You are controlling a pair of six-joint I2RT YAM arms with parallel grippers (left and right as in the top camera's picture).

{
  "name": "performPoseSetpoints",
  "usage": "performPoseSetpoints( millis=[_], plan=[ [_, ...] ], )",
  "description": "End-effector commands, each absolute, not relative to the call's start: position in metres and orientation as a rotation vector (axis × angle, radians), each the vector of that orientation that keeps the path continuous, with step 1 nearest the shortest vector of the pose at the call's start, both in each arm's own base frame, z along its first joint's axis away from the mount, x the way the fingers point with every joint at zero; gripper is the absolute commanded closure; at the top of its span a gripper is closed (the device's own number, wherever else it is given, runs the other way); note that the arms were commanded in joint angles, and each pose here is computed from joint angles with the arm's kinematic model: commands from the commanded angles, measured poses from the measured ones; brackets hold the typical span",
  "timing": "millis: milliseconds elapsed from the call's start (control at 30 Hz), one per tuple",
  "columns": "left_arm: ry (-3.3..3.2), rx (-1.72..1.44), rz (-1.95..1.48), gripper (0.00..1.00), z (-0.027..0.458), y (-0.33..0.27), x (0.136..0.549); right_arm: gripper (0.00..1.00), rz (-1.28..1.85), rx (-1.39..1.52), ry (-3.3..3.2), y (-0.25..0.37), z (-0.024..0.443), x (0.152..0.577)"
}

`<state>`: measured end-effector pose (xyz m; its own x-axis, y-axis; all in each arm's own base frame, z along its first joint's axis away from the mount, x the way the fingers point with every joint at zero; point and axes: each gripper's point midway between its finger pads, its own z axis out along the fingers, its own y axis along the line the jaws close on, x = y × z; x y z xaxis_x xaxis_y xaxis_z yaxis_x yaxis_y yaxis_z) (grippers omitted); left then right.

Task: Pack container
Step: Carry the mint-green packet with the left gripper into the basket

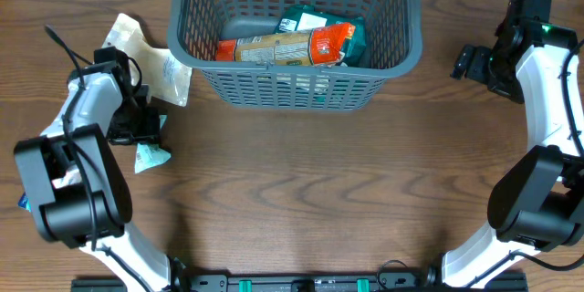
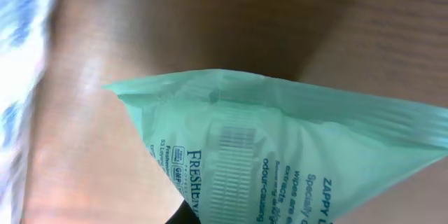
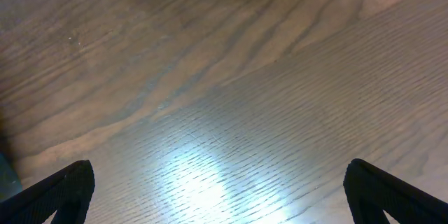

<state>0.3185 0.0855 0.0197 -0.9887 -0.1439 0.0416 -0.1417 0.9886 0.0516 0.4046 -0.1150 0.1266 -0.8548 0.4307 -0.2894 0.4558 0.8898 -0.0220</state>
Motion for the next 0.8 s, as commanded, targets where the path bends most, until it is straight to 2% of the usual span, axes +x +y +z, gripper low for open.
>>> performPoseSetpoints(
  millis=[0,100,267,400,467,567,767],
  plan=[
    [-3.222,0.425,-0.106,0.94,0.078,0.090,0.336,0.01,-0.155,0.658,2.790,-0.119,0.123,0.403],
    [-3.333,0.492,-0.055,0.94,0.135,0.086,0.348,0.01,-0.155,0.658,2.790,-0.119,0.123,0.403],
    [-3.618,0.523,0.063,0.94,0.259,0.075,0.370,0.01,-0.155,0.653,2.791,-0.119,0.123,0.403],
    [-3.895,0.230,0.240,0.95,0.356,0.036,0.389,0.01,-0.154,0.654,2.791,-0.119,0.123,0.403],
    [-4.022,-0.069,0.218,0.95,0.395,0.011,0.396,0.01,-0.154,0.653,2.792,-0.119,0.123,0.403],
    [-4.098,-0.764,0.123,0.94,0.435,-0.040,0.403,0.01,-0.154,0.654,2.795,-0.119,0.123,0.402],
    [-3.700,-2.245,-0.138,0.94,0.460,-0.147,0.421,0.01,-0.155,0.648,2.799,-0.118,0.123,0.401]
  ],
)
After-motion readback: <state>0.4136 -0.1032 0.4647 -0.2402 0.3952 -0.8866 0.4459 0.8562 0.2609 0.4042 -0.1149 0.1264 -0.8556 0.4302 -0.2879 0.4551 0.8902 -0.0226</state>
